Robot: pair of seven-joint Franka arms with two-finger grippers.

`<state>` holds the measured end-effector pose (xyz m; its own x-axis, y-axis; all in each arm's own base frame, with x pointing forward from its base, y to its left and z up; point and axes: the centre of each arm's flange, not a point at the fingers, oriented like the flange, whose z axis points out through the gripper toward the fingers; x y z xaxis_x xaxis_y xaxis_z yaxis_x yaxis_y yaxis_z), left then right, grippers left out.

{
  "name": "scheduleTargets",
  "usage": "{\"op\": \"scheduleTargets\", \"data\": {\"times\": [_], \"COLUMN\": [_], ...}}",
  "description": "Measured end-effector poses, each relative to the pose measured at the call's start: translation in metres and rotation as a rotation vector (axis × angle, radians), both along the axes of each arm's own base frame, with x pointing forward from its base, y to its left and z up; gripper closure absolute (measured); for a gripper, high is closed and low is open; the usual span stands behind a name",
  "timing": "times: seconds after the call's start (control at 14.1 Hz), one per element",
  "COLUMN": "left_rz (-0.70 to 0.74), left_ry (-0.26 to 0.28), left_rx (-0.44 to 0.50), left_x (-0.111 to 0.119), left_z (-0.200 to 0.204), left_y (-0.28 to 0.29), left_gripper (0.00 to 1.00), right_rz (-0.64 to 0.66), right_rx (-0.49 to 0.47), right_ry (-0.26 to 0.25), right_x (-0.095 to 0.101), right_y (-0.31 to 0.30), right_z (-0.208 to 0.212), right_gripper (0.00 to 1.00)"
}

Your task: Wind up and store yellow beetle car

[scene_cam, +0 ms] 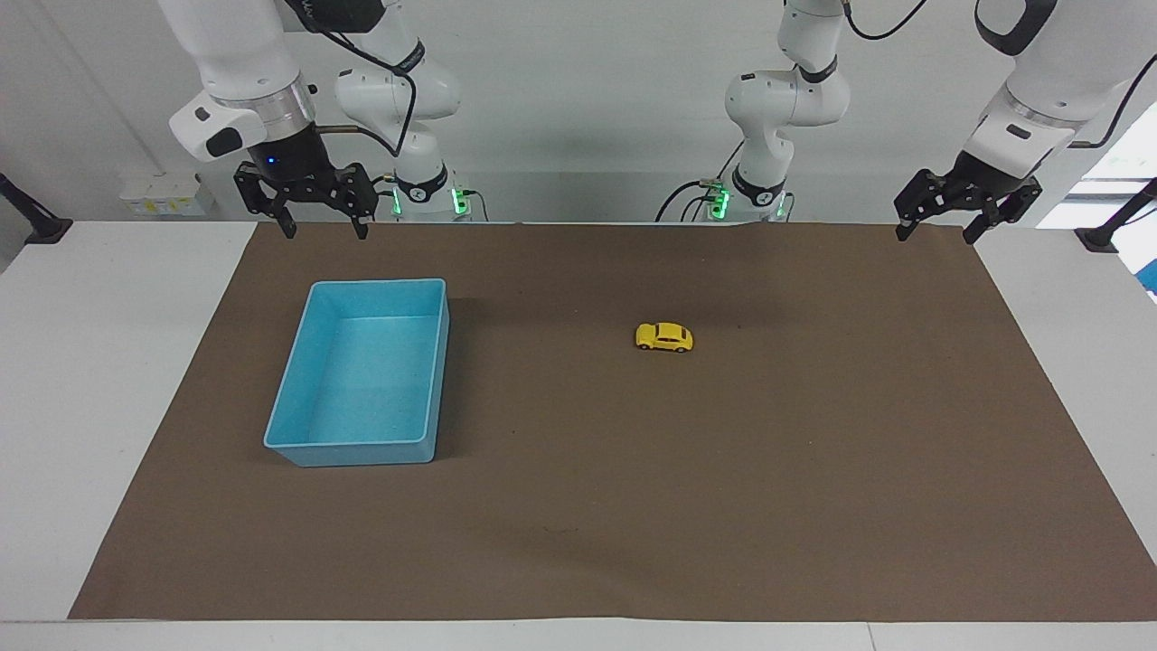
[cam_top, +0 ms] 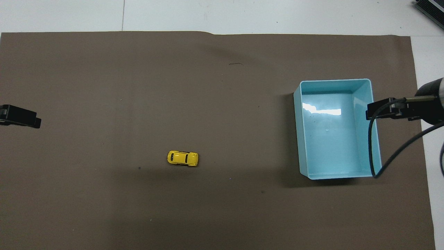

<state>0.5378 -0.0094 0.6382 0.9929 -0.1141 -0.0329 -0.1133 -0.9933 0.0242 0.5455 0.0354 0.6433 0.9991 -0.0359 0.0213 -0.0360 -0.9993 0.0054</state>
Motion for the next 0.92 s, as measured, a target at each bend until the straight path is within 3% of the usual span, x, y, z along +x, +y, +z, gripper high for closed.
{"op": "scheduleTargets", "data": {"times": [0.92], "left_rz": [-0.009], "left_ry": [0.000], "left_rx": [0.000], "left_x": [-0.0014], "left_z": [0.0014], "left_y": [-0.0041], "left_gripper": [0.00], "right_rz": [-0.016], "right_rx": [0.001], "right_ry": [0.000], "right_x": [0.0005], "right_y": [-0.0086], "right_z": [0.0000], "right_gripper": [0.00]}}
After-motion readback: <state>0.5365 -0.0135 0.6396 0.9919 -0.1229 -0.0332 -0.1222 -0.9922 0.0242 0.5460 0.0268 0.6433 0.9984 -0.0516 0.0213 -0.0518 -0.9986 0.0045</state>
